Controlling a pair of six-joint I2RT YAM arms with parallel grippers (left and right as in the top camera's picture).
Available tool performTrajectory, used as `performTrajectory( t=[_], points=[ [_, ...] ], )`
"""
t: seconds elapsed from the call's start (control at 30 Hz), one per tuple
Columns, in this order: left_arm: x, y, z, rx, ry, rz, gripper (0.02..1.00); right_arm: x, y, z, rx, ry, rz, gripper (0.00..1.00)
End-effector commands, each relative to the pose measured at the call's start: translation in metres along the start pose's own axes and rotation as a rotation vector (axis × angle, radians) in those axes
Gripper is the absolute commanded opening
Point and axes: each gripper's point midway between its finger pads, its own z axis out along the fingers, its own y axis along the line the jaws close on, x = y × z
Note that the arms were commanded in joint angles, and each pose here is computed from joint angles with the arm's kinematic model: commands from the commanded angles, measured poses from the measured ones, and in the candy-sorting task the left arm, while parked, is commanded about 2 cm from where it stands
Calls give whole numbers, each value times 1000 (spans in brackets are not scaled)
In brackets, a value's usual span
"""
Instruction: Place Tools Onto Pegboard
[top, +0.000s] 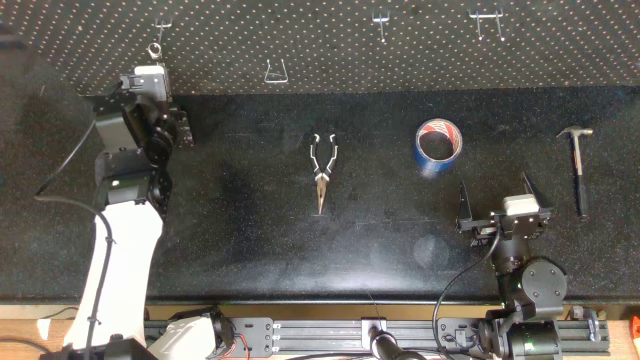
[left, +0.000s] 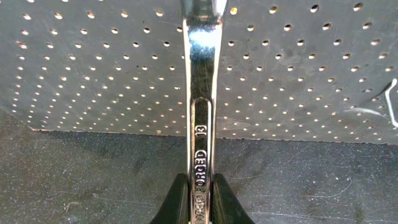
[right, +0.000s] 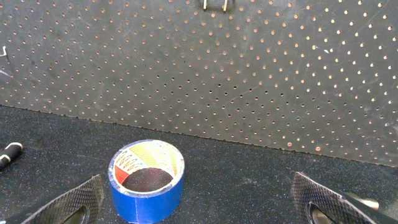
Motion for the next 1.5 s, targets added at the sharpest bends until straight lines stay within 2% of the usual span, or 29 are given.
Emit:
performTrajectory(
  t=[0.03, 0.13, 0.2, 0.23, 0.27, 0.3, 0.37, 0.4, 0.43, 0.47, 0.5, 0.53, 0.6, 0.7, 0.77, 0.87, 0.93, 1.0, 1.07, 1.1, 1.23, 1.5],
  points=[
    [6, -2, 12, 13, 18, 15, 29, 1, 1, 0, -3, 0, -10, 982],
    [6, -1, 23, 12, 12, 15, 29, 1, 1, 0, -3, 0, -10, 982],
    [4, 1, 27, 6, -1, 14, 106, 1, 1, 0, -3, 0, -10, 982],
    [-4, 7, 27, -10, -35, 8, 327, 1, 1, 0, -3, 0, -10, 982],
    [-7, 16, 26, -28, -49, -1, 794, 1, 1, 0, -3, 0, -10, 982],
    [-9, 25, 25, -46, -54, -11, 996, 1, 1, 0, -3, 0, -10, 982],
    [-13, 39, 10, -77, -52, -31, 996, 1, 1, 0, -3, 0, -10, 980],
    [-13, 23, -16, -4, 7, -49, 996, 1, 1, 0, -3, 0, -10, 982],
    [-14, -13, -72, 141, 57, -46, 996, 1, 1, 0, -3, 0, -10, 982],
    [-10, -9, -97, 96, 56, -32, 996, 1, 1, 0, -3, 0, -10, 982],
    [-2, -25, -109, 178, 86, -95, 996, 1, 1, 0, -3, 0, -10, 982],
    [20, -31, -110, 167, 186, -161, 998, 1, 1, 0, -3, 0, -10, 982],
    [72, -62, -107, 103, 438, -140, 998, 1, 1, 0, -3, 0, -10, 985],
    [93, -117, -96, 115, 540, -145, 998, 1, 1, 0, -3, 0, -10, 982],
    [115, -156, -86, 141, 649, -93, 998, 1, 1, 0, -3, 0, -10, 982],
    [115, -200, -52, 142, 724, 9, 998, 1, 1, 0, -3, 0, -10, 982],
    [109, -217, -32, 133, 759, 29, 998, 1, 1, 0, -3, 0, -10, 982],
    [104, -229, -16, 105, 814, 23, 998, 1, 1, 0, -3, 0, -10, 982],
    [102, -243, -4, 125, 848, 18, 998, 1, 1, 0, -3, 0, -10, 982],
    [107, -250, 5, 114, 873, -22, 998, 1, 1, 0, -3, 0, -10, 982],
    [119, -260, 19, 122, 890, -53, 998, 1, 1, 0, -3, 0, -10, 982],
    [141, -265, 36, 85, 908, -30, 998, 1, 1, 0, -3, 0, -10, 982]
  ],
)
